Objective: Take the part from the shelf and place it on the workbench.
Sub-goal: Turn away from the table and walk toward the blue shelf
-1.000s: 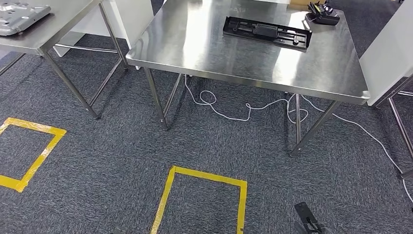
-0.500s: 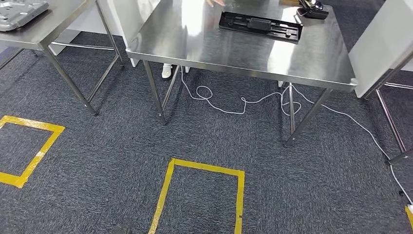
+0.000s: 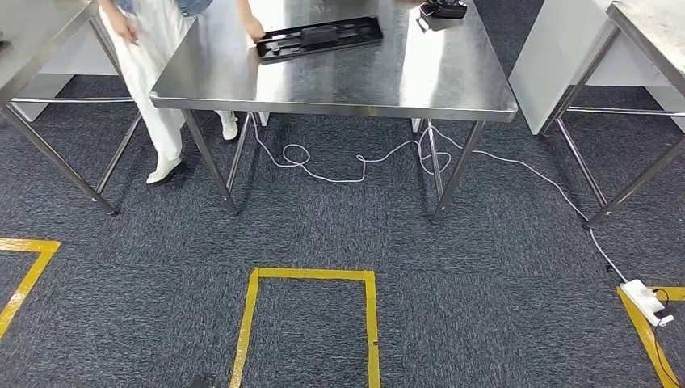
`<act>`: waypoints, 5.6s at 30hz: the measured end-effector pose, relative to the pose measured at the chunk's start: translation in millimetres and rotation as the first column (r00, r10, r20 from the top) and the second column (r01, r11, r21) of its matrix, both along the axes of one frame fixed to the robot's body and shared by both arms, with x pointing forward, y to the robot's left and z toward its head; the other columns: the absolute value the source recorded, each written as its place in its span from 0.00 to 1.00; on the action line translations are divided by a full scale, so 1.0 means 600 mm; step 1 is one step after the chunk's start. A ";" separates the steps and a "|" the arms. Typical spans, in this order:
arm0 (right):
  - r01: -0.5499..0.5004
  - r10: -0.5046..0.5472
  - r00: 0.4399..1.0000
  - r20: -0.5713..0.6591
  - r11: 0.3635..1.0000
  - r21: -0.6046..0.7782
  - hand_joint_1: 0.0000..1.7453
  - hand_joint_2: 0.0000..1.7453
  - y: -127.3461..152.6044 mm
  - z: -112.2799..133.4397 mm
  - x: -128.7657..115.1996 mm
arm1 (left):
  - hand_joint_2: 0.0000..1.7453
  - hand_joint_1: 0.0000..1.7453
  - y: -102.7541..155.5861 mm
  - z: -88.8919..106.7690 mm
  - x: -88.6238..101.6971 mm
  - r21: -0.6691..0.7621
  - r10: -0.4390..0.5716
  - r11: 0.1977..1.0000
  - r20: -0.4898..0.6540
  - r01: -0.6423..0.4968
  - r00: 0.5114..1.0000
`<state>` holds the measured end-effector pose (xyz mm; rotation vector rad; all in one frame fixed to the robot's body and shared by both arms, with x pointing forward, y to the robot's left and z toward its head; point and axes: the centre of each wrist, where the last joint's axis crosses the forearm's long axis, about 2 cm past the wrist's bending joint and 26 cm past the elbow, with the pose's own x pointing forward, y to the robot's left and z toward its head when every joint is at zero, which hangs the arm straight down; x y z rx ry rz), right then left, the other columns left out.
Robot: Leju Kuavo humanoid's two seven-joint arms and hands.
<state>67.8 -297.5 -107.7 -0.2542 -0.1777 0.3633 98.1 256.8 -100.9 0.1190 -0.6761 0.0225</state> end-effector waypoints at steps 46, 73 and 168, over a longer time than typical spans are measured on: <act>0.116 -0.116 0.993 0.001 0.989 0.096 0.00 1.00 0.023 -0.002 -0.009 | 0.00 0.00 -0.022 0.000 -0.010 0.013 -0.038 0.999 -0.123 0.040 0.992; 0.221 -0.226 0.974 -0.001 0.950 0.223 0.00 1.00 0.043 -0.003 -0.016 | 0.00 0.00 -0.010 -0.006 -0.033 -0.087 -0.121 0.992 -0.380 0.095 0.917; 0.174 -0.175 0.984 -0.015 0.960 0.219 0.00 1.00 0.033 -0.003 -0.017 | 0.00 0.00 -0.014 -0.004 -0.022 -0.075 -0.183 0.983 -0.402 0.167 0.897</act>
